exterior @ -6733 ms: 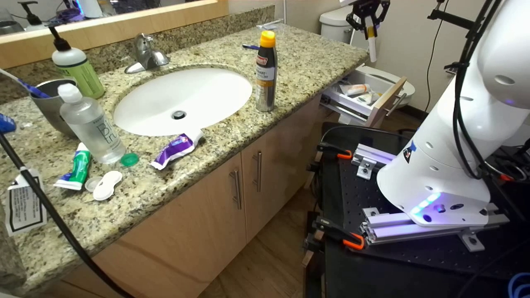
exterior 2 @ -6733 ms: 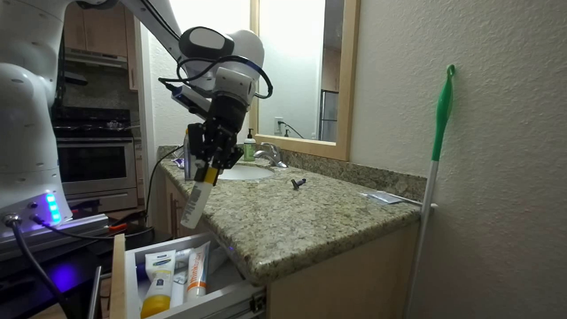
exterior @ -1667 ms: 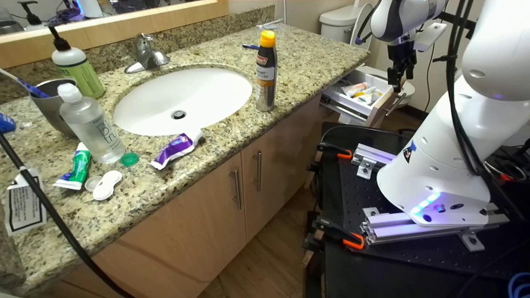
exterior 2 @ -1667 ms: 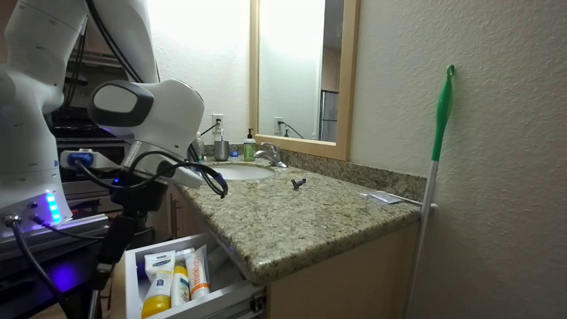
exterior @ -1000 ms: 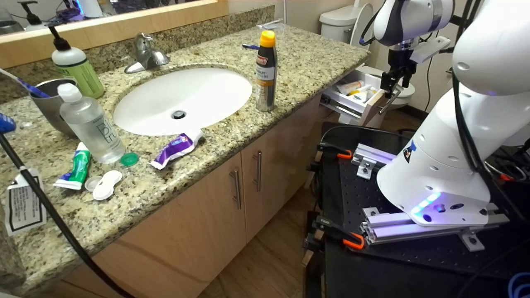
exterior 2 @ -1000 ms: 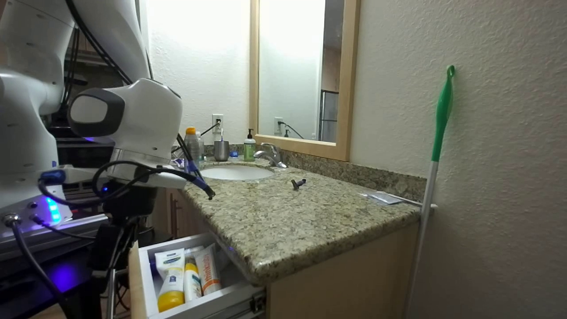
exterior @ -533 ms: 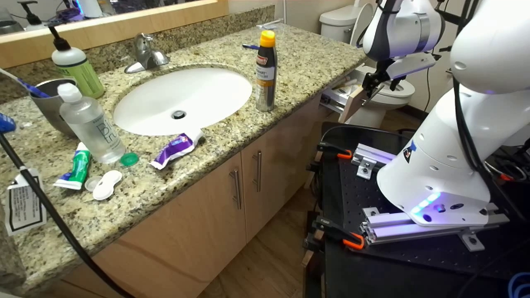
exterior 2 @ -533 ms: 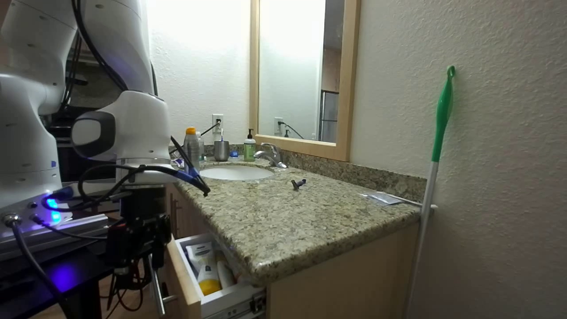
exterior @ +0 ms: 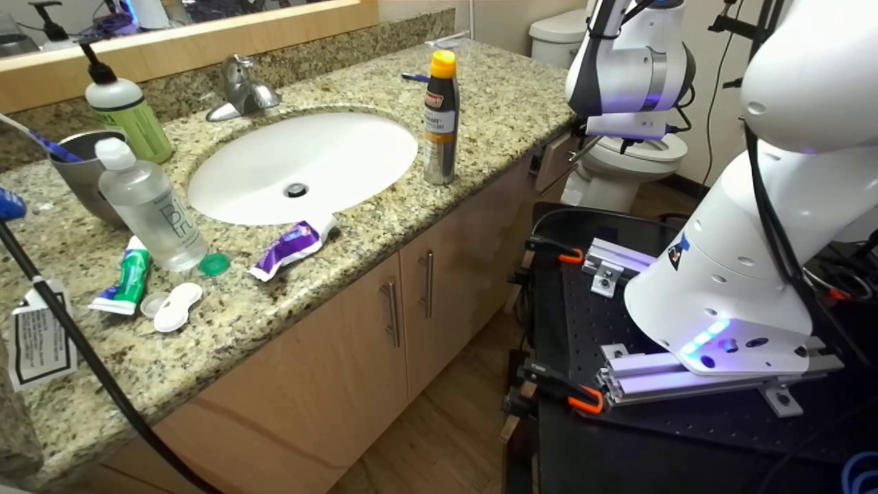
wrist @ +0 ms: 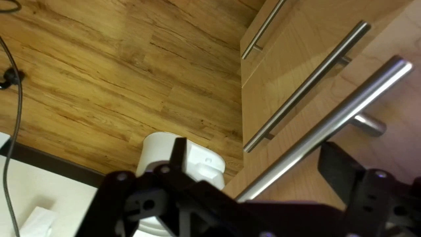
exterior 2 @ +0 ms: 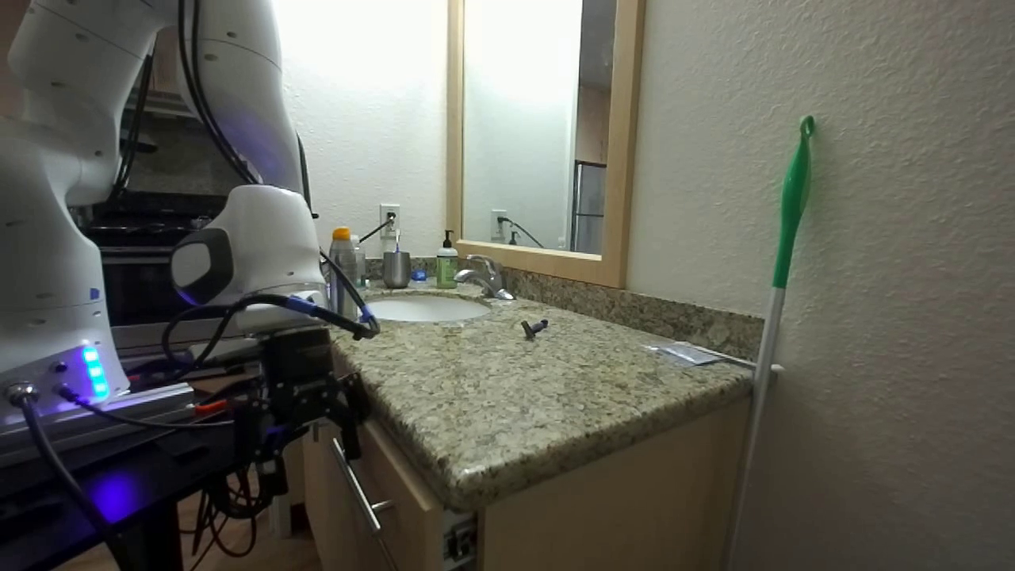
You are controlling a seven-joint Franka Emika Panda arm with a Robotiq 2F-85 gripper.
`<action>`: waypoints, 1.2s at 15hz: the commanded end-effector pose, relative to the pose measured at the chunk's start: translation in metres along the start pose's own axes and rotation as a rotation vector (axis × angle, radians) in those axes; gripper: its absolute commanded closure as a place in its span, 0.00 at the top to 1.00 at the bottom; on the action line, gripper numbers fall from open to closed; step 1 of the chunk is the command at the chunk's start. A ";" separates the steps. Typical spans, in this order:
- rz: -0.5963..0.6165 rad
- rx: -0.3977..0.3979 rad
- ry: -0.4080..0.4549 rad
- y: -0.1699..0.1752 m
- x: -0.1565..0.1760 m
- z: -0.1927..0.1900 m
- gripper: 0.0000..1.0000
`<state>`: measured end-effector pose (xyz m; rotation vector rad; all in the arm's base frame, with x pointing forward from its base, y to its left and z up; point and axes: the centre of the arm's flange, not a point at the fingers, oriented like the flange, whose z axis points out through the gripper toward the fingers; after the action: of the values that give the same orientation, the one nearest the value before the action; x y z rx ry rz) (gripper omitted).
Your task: Pick the tubes and the small bottle on the right side of the counter, put them in the drawer then close it
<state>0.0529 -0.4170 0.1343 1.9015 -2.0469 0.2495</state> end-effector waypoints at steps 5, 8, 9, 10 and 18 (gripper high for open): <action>-0.084 -0.059 -0.001 0.007 -0.014 -0.019 1.00; -0.238 -0.081 -0.031 0.022 -0.007 -0.027 1.00; -0.289 -0.083 -0.051 0.027 -0.010 -0.026 1.00; -0.341 -0.076 -0.068 0.031 -0.010 -0.023 1.00; -0.239 -0.080 -0.094 0.010 -0.031 0.022 1.00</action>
<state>0.0340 -0.3970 0.1327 2.2025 -1.7407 -0.0086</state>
